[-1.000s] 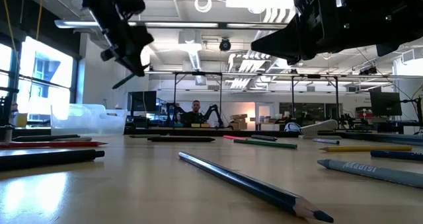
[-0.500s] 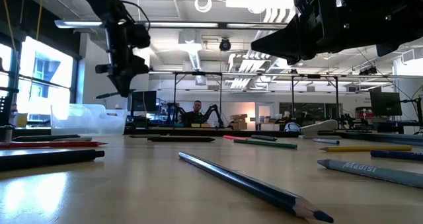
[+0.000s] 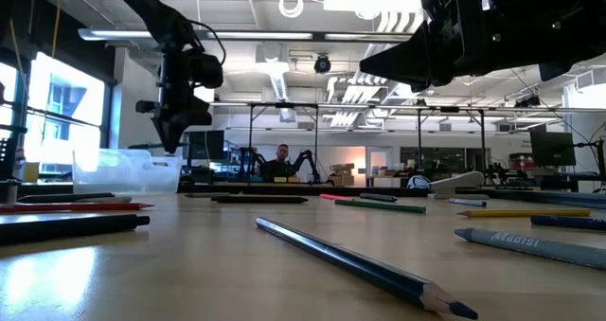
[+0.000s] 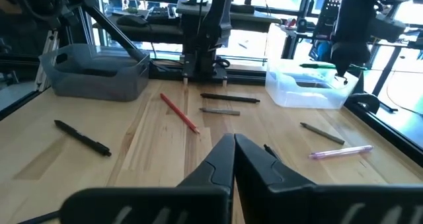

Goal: Sort crayons/erasers/pens/pencils in bins
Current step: Put the green pen into the top transparent bin

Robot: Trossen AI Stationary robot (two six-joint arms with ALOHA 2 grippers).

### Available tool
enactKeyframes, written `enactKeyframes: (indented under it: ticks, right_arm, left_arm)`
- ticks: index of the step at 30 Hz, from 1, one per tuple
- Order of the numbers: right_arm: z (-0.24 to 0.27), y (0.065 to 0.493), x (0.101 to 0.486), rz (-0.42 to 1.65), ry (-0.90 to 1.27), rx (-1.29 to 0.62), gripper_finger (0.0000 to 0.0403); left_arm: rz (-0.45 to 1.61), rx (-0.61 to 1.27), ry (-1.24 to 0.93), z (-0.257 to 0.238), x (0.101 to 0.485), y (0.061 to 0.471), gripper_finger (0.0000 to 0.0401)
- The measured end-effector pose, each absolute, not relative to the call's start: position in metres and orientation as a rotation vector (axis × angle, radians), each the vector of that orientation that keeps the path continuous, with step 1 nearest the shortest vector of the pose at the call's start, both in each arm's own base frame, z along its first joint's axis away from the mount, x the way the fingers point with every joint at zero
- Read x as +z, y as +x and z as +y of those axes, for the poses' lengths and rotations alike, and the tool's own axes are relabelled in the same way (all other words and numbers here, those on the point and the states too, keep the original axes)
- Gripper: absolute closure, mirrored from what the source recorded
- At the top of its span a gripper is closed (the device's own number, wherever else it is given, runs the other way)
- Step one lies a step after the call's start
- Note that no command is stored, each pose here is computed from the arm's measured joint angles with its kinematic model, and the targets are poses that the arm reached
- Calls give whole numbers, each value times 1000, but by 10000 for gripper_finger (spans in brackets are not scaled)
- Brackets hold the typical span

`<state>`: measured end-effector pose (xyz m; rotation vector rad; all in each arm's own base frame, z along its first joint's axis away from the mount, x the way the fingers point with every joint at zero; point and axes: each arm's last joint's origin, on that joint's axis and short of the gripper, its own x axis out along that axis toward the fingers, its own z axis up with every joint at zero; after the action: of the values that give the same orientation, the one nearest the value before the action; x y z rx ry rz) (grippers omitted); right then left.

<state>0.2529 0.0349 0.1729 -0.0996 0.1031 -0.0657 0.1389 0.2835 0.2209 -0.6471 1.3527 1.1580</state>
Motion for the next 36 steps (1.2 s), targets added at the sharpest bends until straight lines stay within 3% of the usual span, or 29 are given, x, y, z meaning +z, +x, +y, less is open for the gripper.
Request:
enactKeyframes:
  ticks: [24,36]
  right_arm:
    - [35,253,173,103,-100,-65,403]
    - [35,253,173,104,-107,-64,403]
  left_arm:
    - [1596,1156,-753,290,171,142,381]
    - [1634,1164,-752,290,167,139,331]
